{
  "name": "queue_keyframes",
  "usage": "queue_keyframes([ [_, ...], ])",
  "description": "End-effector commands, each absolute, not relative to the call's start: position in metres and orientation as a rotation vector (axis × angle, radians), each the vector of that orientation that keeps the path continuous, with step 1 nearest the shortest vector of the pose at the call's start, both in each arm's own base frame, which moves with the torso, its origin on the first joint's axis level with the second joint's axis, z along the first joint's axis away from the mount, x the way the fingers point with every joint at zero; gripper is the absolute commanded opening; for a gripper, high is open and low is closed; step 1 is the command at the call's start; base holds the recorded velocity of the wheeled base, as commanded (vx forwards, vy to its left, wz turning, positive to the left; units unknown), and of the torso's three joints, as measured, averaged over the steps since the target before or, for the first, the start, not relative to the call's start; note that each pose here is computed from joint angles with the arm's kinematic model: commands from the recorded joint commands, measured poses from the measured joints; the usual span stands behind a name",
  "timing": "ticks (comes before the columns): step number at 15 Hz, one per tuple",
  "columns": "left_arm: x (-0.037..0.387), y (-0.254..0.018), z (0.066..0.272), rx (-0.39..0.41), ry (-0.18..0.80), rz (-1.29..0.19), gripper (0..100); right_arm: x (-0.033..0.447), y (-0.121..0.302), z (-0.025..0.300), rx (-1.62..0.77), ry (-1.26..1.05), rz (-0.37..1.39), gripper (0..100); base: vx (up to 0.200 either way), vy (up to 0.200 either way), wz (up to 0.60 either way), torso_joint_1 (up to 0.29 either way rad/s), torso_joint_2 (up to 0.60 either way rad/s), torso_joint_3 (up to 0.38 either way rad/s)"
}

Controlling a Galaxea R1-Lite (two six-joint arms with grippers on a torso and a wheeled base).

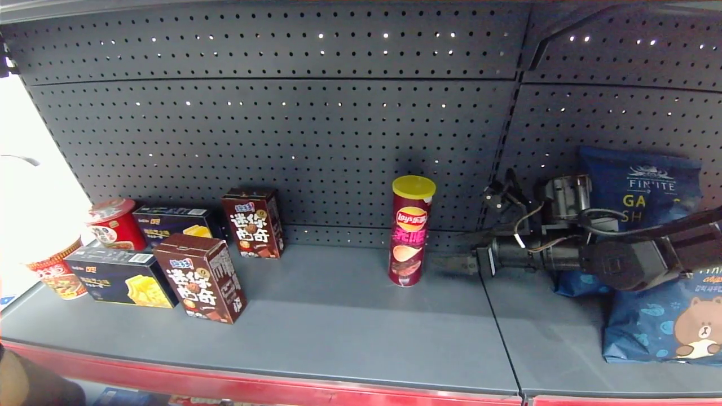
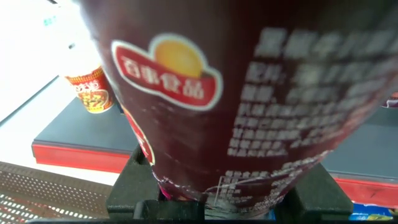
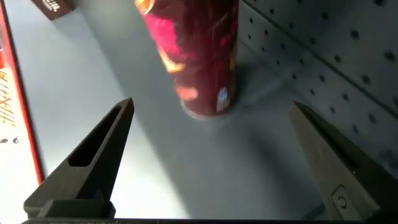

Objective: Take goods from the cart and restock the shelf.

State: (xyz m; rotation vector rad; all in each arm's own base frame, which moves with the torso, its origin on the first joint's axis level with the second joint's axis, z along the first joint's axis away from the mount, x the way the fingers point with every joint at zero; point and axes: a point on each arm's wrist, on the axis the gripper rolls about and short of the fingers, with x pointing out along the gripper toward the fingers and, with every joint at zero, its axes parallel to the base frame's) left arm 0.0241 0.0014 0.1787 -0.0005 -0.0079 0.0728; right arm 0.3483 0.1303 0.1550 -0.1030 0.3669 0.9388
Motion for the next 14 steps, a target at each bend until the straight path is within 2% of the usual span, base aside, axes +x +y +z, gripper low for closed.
queue_keyframes([
  [1, 0.025, 0.001, 0.177, -0.002, 0.000, 0.077, 0, 0.365, 0.141, 0.140, -0.102, 0.386, 0.955, 100, 0.000, 0.000, 0.00, 0.000, 0.00, 0.000],
  [7, 0.025, 0.001, 0.171, 0.002, 0.018, 0.080, 0, 0.390, 0.154, 0.125, -0.106, 0.377, 0.965, 100, 0.000, 0.000, 0.00, 0.000, 0.00, 0.000],
  [9, 0.024, 0.002, 0.163, 0.005, 0.036, 0.083, 0, 0.397, 0.164, 0.117, -0.106, 0.380, 0.980, 100, 0.000, 0.000, 0.00, 0.000, 0.00, 0.000],
  [14, 0.022, 0.002, 0.161, 0.004, 0.033, 0.083, 0, 0.408, 0.189, 0.109, -0.112, 0.365, 1.021, 100, 0.000, 0.000, 0.00, 0.000, 0.00, 0.000],
])
